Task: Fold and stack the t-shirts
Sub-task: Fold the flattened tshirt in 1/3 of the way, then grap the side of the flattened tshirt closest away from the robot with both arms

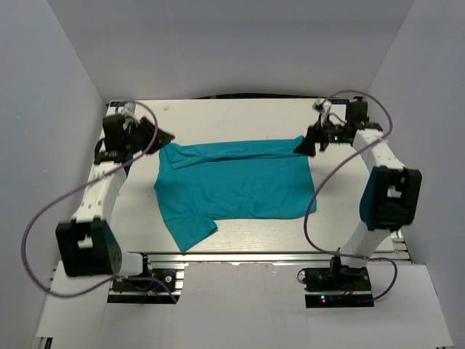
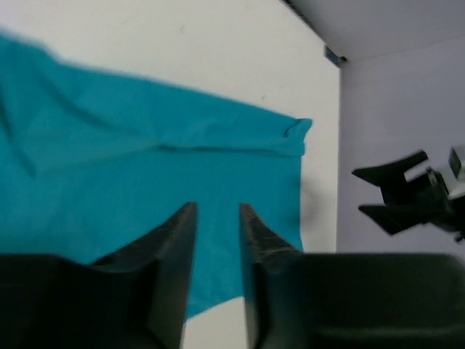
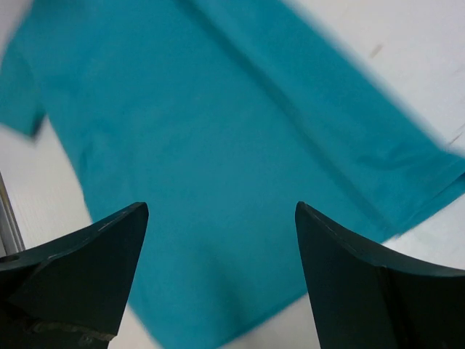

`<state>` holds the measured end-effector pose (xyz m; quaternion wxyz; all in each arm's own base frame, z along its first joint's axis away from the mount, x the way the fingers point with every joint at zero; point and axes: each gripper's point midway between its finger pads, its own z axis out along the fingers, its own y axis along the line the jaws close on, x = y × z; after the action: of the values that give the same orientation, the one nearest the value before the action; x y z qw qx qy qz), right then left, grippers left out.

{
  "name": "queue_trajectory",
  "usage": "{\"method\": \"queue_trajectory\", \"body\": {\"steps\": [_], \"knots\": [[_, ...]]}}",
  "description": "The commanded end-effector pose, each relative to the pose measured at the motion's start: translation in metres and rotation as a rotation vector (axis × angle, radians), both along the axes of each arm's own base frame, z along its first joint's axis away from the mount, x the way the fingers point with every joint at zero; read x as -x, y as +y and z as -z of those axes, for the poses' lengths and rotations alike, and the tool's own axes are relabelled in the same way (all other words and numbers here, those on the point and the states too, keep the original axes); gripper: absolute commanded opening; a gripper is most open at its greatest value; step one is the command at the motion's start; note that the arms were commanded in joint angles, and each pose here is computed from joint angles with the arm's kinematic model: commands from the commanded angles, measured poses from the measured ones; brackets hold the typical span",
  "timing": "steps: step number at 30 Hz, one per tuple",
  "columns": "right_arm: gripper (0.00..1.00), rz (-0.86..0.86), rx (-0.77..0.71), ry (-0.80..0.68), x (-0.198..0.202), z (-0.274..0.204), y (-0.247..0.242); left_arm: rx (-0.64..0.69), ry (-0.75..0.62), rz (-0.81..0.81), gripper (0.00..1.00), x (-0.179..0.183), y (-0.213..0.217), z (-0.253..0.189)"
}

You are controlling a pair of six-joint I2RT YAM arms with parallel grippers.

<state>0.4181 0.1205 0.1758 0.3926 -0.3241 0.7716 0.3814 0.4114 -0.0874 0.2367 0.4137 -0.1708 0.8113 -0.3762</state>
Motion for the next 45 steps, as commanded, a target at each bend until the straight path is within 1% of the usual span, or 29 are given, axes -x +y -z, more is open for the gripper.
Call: {"method": "queue_trajectory", "body": {"steps": [1, 2, 3, 4, 5, 6, 7, 8, 9, 10, 11, 12, 13, 15, 18, 21, 26, 30, 32, 35, 39, 40, 45], "knots": [[0.89, -0.207, 0.212, -0.116, 0.085, 0.035, -0.012, -0.130, 0.334, -0.083, 0.37, 0.091, 0.020, 0.081], [0.89, -0.237, 0.253, -0.153, 0.096, 0.039, -0.016, -0.139, 0.361, -0.115, 0.31, 0.115, 0.023, 0.081], [0.89, -0.320, 0.304, -0.258, 0.105, 0.043, -0.019, -0.126, 0.400, -0.134, 0.27, 0.130, 0.023, 0.088], [0.90, -0.345, 0.332, -0.312, 0.117, 0.037, -0.020, -0.123, 0.435, -0.144, 0.23, 0.143, 0.023, 0.097], [0.90, -0.380, 0.354, -0.311, 0.134, 0.052, -0.022, -0.125, 0.536, -0.172, 0.22, 0.168, 0.025, 0.121], [0.90, -0.452, 0.387, -0.398, 0.141, 0.056, -0.023, -0.112, 0.549, -0.190, 0.22, 0.177, 0.024, 0.123], [0.89, -0.484, 0.410, -0.448, 0.149, 0.054, -0.024, -0.101, 0.577, -0.195, 0.23, 0.185, 0.022, 0.130], [0.89, -0.521, 0.412, -0.427, 0.167, 0.065, -0.025, -0.096, 0.628, -0.203, 0.23, 0.197, 0.022, 0.142], [0.89, -0.551, 0.422, -0.445, 0.174, 0.068, -0.025, -0.093, 0.640, -0.209, 0.24, 0.201, 0.022, 0.144], [0.89, -0.596, 0.443, -0.495, 0.180, 0.069, -0.026, -0.088, 0.654, -0.215, 0.26, 0.203, 0.022, 0.146], [0.89, -0.615, 0.454, -0.466, 0.191, 0.079, -0.029, -0.091, 0.665, -0.217, 0.28, 0.206, 0.022, 0.149], [0.88, -0.619, 0.469, -0.465, 0.193, 0.084, -0.031, -0.101, 0.673, -0.223, 0.31, 0.208, 0.023, 0.152], [0.87, -0.617, 0.504, -0.455, 0.194, 0.090, -0.036, -0.111, 0.683, -0.224, 0.38, 0.211, 0.025, 0.156], [0.85, -0.601, 0.542, -0.454, 0.192, 0.103, -0.041, -0.125, 0.736, -0.239, 0.39, 0.220, 0.027, 0.170], [0.83, -0.565, 0.558, -0.447, 0.188, 0.105, -0.044, -0.152, 0.781, -0.267, 0.41, 0.218, 0.032, 0.178], [0.83, -0.516, 0.551, -0.431, 0.183, 0.104, -0.043, -0.178, 0.805, -0.287, 0.41, 0.213, 0.037, 0.186], [0.82, -0.470, 0.540, -0.406, 0.179, 0.103, -0.043, -0.233, 0.888, -0.321, 0.41, 0.214, 0.041, 0.203], [0.82, -0.448, 0.529, -0.397, 0.177, 0.102, -0.042, -0.225, 0.877, -0.305, 0.44, 0.211, 0.036, 0.200], [0.82, -0.436, 0.523, -0.391, 0.175, 0.103, -0.041, -0.245, 0.896, -0.268, 0.44, 0.219, 0.029, 0.206], [0.82, -0.420, 0.509, -0.378, 0.173, 0.102, -0.040, -0.255, 0.918, -0.277, 0.45, 0.224, 0.027, 0.213], [0.82, -0.411, 0.499, -0.369, 0.172, 0.102, -0.039, -0.278, 0.843, -0.312, 0.47, 0.209, 0.033, 0.213], [0.82, -0.411, 0.499, -0.370, 0.172, 0.102, -0.039, -0.283, 0.845, -0.313, 0.47, 0.209, 0.033, 0.216], [0.82, -0.412, 0.501, -0.371, 0.171, 0.101, -0.039, -0.305, 0.895, -0.316, 0.44, 0.216, 0.035, 0.233]]}}
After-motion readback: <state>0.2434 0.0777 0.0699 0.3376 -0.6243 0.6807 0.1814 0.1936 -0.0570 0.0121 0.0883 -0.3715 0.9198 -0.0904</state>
